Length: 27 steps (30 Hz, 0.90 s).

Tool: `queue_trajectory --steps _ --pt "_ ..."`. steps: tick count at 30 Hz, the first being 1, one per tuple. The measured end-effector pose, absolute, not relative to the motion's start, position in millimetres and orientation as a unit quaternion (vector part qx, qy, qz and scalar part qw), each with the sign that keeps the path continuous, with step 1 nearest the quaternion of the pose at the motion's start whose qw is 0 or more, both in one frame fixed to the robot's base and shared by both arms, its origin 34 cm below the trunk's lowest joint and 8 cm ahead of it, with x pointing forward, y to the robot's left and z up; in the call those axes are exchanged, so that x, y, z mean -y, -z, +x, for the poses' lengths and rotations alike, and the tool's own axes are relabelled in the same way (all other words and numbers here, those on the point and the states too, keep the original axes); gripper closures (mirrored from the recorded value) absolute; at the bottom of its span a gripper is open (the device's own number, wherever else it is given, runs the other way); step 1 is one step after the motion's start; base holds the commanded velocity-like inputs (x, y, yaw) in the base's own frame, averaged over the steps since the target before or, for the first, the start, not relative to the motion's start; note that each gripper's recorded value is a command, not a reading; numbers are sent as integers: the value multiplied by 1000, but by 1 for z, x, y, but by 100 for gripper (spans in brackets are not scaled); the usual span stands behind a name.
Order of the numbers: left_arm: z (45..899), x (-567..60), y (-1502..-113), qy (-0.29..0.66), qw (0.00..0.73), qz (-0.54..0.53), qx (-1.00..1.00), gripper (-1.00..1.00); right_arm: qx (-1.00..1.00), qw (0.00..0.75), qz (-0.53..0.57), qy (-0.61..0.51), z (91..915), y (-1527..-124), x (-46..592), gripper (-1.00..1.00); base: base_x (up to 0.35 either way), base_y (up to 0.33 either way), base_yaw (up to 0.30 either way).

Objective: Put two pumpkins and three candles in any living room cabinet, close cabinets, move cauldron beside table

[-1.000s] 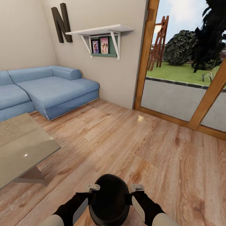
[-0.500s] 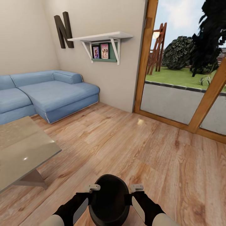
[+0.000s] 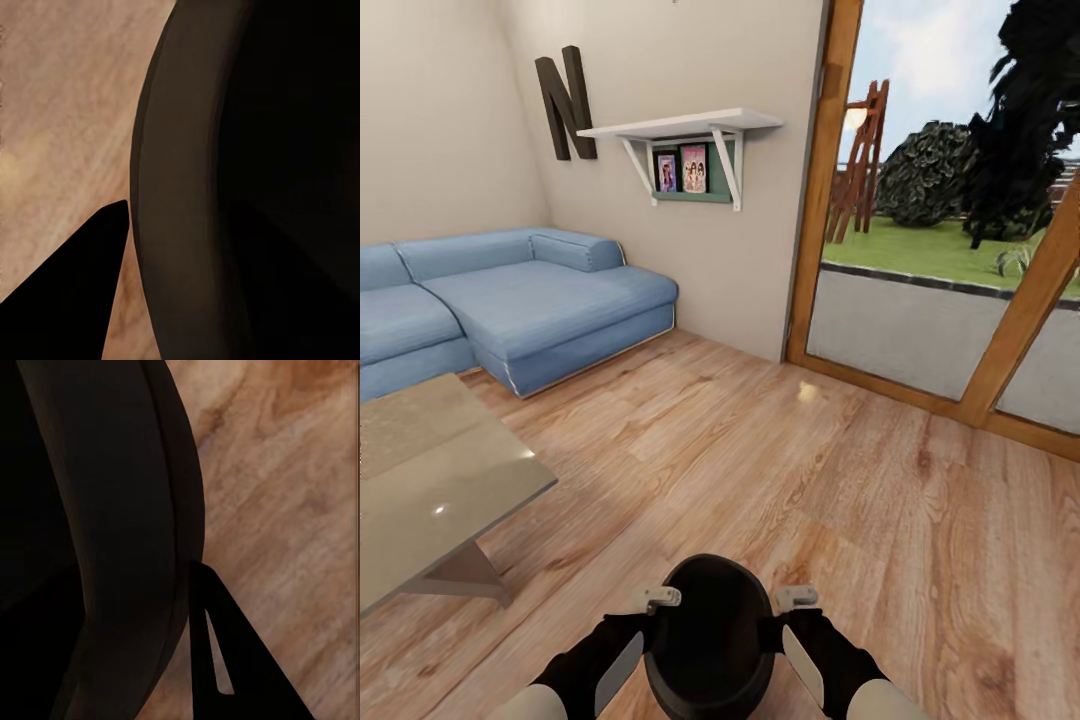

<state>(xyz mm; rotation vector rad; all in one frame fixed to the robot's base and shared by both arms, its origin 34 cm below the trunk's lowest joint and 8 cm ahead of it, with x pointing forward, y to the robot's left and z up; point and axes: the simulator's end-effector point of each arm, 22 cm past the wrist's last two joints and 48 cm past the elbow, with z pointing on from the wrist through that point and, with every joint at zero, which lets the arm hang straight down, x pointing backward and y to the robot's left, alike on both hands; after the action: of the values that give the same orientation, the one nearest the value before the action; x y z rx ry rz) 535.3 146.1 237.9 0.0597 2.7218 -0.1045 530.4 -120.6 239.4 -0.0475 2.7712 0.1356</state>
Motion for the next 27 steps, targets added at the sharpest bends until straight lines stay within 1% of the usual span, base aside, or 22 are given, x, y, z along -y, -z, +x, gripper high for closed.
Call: queue_trajectory --steps 5,8,27 --pt "539 -146 -244 38 214 21 -976 100 -981 189 -17 -48 534 -245 121 100 0 0 15" --pt "540 -146 -245 38 215 21 -976 100 -980 190 -18 -47 535 -246 121 100 0 0 146" --pt "541 -146 -246 38 217 21 -975 100 -980 192 -19 -47 536 -248 120 100 0 0 281"
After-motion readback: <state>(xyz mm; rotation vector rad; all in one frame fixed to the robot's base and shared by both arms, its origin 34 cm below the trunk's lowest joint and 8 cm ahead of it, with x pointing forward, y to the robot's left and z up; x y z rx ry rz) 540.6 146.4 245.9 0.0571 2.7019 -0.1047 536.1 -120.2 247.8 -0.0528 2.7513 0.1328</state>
